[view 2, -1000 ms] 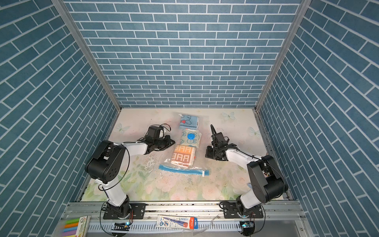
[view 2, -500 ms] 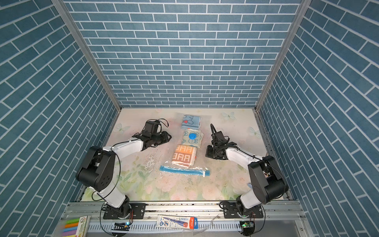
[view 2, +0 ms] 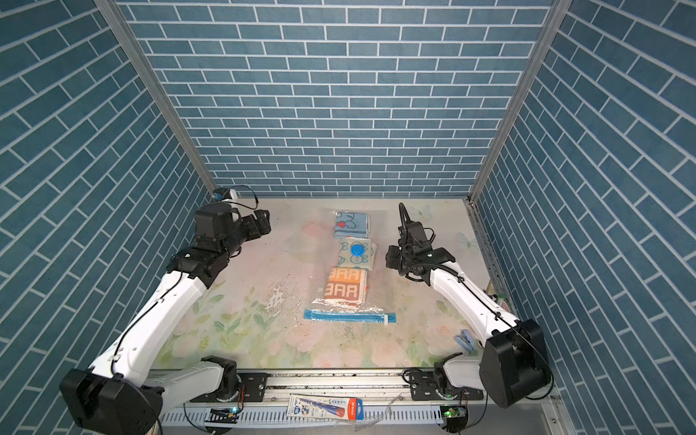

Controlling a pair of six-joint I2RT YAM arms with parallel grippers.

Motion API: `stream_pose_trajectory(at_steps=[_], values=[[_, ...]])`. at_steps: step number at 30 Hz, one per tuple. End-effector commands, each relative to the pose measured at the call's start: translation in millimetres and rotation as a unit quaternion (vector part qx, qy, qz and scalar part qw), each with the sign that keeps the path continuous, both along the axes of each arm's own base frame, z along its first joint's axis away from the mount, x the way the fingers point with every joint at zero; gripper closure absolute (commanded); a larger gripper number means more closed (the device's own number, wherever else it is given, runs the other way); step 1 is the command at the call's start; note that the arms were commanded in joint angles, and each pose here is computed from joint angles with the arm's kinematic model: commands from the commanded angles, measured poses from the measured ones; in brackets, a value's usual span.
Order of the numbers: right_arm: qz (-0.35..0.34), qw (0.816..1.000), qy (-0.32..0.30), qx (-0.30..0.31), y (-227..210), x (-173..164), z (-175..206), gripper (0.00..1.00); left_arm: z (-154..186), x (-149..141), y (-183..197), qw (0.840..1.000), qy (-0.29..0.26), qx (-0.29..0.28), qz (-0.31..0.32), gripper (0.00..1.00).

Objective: Place the folded towel into the vacuum bag
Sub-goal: Adjust the vacuum bag at the center of the board, then reset both arms

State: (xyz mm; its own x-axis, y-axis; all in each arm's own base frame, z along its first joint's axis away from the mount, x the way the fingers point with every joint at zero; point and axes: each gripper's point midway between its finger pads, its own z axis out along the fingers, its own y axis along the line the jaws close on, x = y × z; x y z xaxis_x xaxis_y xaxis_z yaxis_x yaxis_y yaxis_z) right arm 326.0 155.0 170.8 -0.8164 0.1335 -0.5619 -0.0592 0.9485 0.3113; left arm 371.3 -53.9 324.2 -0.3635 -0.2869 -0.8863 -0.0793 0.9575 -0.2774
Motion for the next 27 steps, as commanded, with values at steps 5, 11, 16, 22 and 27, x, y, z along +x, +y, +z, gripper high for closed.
stream_pose_trajectory(at_steps=[5,11,16,22,27], values=[[0.004,0.996,-0.065,-0.060,-25,7,47,0.43,24,-34,38,0.994,-0.013,0.095,0.048,0.01],[0.004,0.970,-0.223,-0.096,-42,13,121,0.41,41,-55,56,0.987,-0.055,0.132,0.080,0.00],[-0.031,0.918,-0.351,-0.180,-73,14,148,0.26,24,-60,82,0.974,-0.063,0.163,0.146,0.00],[-0.158,0.880,-0.369,-0.254,-126,4,147,0.01,-35,-50,119,0.961,-0.025,0.174,0.213,0.00],[-0.160,0.880,-0.356,-0.271,-131,10,114,0.02,-97,-47,142,0.951,-0.045,0.150,0.268,0.00]])
